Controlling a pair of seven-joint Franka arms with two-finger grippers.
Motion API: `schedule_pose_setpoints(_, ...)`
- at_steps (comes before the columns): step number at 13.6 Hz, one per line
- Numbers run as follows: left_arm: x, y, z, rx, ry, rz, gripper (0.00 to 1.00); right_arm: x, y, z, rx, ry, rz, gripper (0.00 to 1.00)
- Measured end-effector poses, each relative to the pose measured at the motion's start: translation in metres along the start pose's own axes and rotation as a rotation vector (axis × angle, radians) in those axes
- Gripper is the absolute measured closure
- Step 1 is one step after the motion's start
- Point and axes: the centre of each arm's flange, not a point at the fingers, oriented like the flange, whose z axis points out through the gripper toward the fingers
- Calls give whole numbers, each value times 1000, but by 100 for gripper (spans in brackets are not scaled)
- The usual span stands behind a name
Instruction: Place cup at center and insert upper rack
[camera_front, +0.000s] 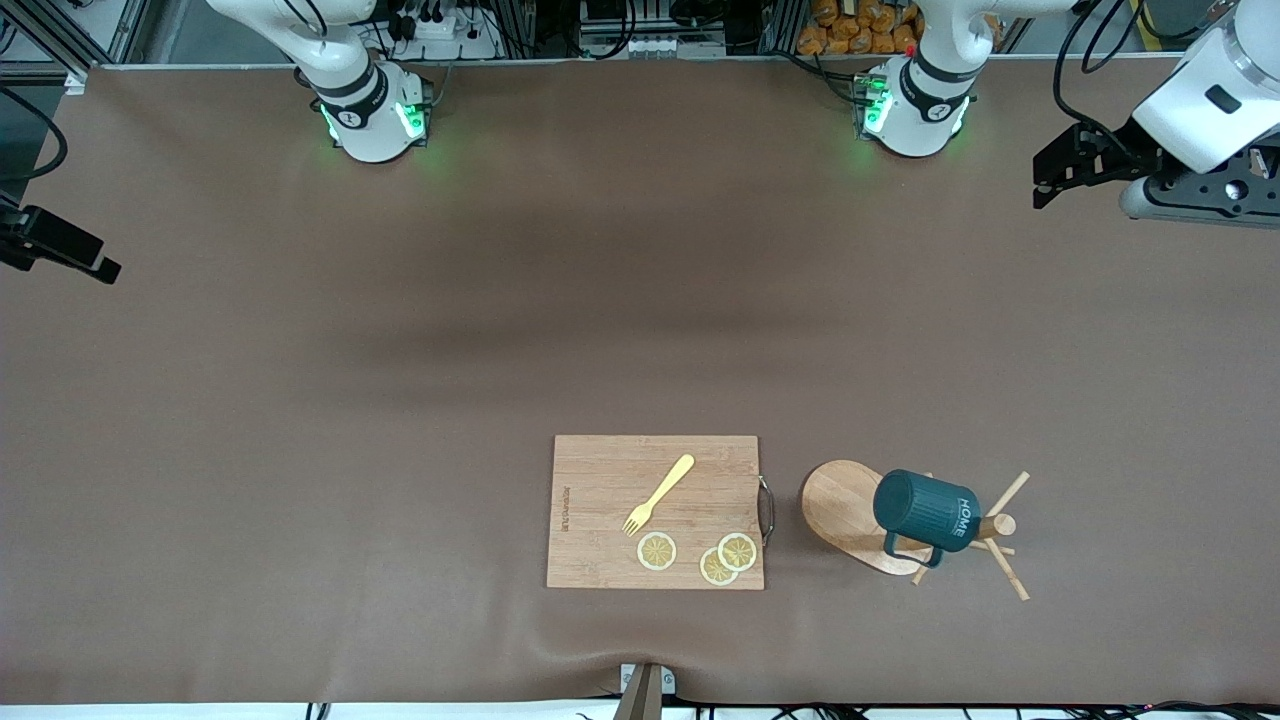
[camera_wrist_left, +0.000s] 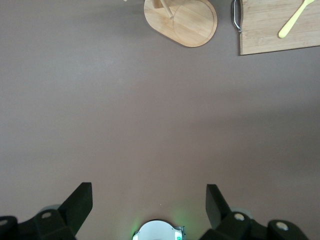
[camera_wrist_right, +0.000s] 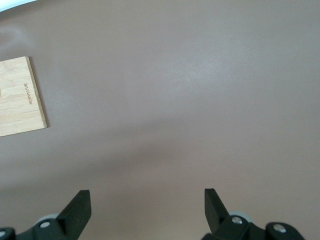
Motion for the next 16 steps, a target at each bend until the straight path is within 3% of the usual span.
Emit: schedule_pose_setpoints(16,4,-4,1,-1,-2,-28,0,0,1,-1,-9,3,1,0)
